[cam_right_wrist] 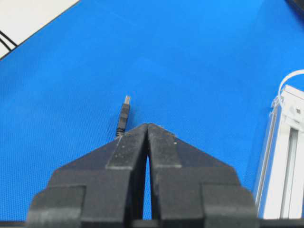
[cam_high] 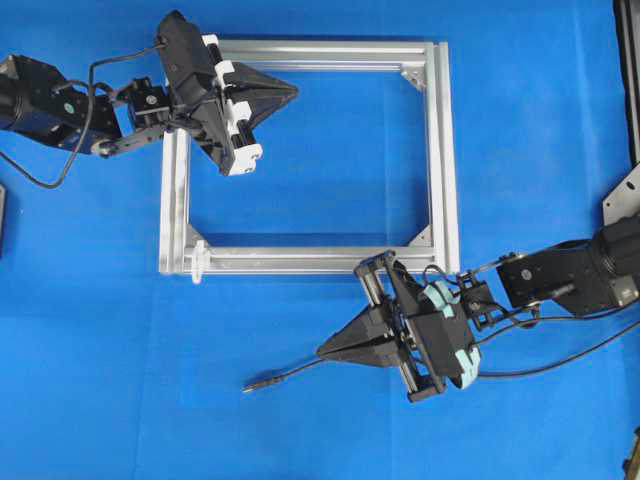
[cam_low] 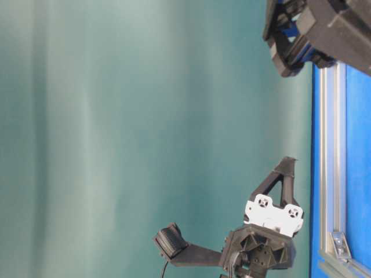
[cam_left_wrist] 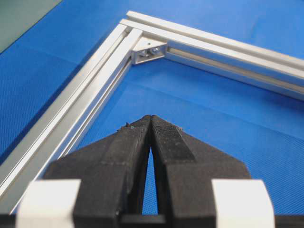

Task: Insert the wire through the string loop located on the left side.
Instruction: 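Open the right gripper above the black USB cable near its plug end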

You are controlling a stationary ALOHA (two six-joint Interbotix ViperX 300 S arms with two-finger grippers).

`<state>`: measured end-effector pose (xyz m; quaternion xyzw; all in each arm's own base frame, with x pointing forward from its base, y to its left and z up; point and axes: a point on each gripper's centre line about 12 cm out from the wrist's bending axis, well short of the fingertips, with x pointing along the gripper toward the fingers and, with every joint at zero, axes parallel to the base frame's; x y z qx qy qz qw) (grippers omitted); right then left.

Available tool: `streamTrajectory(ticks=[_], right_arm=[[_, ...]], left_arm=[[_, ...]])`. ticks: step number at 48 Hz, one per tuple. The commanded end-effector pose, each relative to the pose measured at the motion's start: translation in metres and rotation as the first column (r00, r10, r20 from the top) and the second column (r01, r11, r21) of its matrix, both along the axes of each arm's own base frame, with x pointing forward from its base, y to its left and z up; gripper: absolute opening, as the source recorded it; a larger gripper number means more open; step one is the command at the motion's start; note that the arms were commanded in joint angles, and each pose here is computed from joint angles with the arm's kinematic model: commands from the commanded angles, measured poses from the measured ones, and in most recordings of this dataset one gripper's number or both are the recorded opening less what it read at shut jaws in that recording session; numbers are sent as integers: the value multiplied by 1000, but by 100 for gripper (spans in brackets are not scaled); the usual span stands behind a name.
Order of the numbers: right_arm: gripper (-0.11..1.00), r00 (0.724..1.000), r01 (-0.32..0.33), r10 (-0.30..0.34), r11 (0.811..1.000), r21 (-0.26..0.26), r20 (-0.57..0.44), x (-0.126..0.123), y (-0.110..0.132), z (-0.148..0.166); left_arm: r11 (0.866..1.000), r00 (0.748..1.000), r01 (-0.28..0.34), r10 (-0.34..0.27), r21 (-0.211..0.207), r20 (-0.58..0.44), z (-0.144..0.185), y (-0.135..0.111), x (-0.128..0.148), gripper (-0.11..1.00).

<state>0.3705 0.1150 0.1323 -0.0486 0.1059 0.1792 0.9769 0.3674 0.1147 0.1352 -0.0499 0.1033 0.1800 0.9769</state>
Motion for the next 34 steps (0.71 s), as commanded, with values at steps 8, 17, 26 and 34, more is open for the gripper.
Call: streamTrajectory(ticks=[8, 17, 26, 34], right_arm=[[-2, 1000, -8, 8, 1000, 23, 24, 0, 6, 20], [-2, 1000, -7, 6, 999, 45, 16, -1, 6, 20], [-2, 1000, -5, 5, 998, 64, 8, -1, 7, 20], [13, 1000, -1, 1, 998, 69, 3, 0, 7, 19]], left_arm=[[1000, 1000, 21, -22, 12, 19, 18, -2, 4, 0], [1000, 1000, 21, -21, 11, 21, 18, -2, 4, 0], [1000, 1000, 21, -22, 13, 21, 18, -2, 5, 0], [1000, 1000, 21, -22, 13, 22, 19, -2, 4, 0]])
